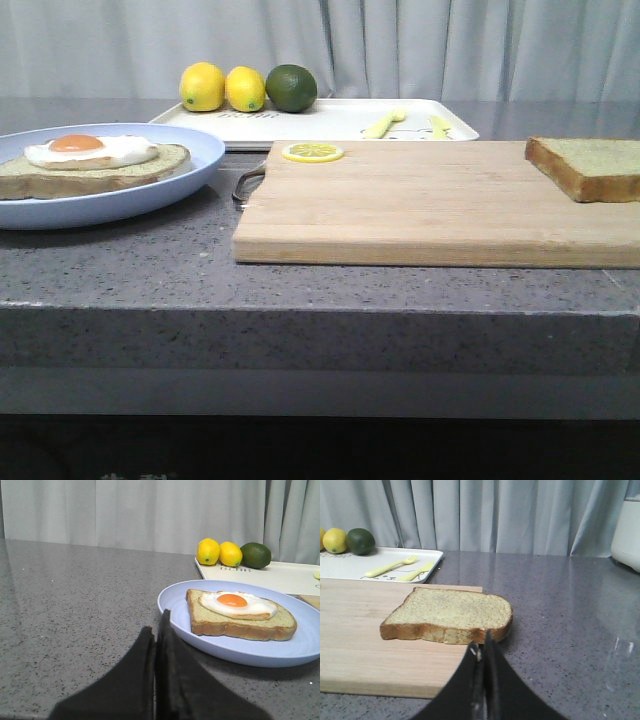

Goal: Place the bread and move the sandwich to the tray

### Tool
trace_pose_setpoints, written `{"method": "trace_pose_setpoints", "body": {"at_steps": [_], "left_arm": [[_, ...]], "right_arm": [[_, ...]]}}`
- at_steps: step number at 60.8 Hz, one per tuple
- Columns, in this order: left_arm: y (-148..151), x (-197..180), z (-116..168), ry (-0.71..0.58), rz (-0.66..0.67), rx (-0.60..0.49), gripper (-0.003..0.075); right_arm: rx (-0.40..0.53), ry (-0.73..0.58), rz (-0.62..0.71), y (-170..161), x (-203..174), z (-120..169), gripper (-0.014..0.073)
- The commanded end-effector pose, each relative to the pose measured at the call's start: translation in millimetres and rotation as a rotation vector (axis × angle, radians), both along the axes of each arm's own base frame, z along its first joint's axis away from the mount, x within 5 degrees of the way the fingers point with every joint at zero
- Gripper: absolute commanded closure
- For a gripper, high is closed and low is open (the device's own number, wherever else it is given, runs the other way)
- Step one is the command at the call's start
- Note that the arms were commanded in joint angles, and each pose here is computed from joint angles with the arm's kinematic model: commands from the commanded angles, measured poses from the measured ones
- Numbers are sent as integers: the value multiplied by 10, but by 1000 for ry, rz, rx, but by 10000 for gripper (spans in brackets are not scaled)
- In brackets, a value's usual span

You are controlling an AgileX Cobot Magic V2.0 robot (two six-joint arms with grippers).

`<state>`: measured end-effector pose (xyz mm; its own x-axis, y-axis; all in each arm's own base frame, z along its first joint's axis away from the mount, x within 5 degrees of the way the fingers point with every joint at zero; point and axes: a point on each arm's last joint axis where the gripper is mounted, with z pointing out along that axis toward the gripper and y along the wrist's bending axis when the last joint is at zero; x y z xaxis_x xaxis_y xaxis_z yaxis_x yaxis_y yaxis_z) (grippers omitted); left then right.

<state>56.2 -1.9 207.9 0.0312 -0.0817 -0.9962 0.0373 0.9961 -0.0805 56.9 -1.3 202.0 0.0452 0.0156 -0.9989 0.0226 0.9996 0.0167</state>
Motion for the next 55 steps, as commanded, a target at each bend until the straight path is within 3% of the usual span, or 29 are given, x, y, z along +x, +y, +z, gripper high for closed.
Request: {"method": "trace_pose_setpoints", "body": {"at_steps": [1, 55], "left_arm": [[1, -21, 70, -98, -1, -21, 738], [1, -24, 84, -108, -1, -22, 738]], "right_arm": [[-13, -105, -3, -1, -28, 96, 663], [-14, -118, -4, -2, -31, 110, 663]]}}
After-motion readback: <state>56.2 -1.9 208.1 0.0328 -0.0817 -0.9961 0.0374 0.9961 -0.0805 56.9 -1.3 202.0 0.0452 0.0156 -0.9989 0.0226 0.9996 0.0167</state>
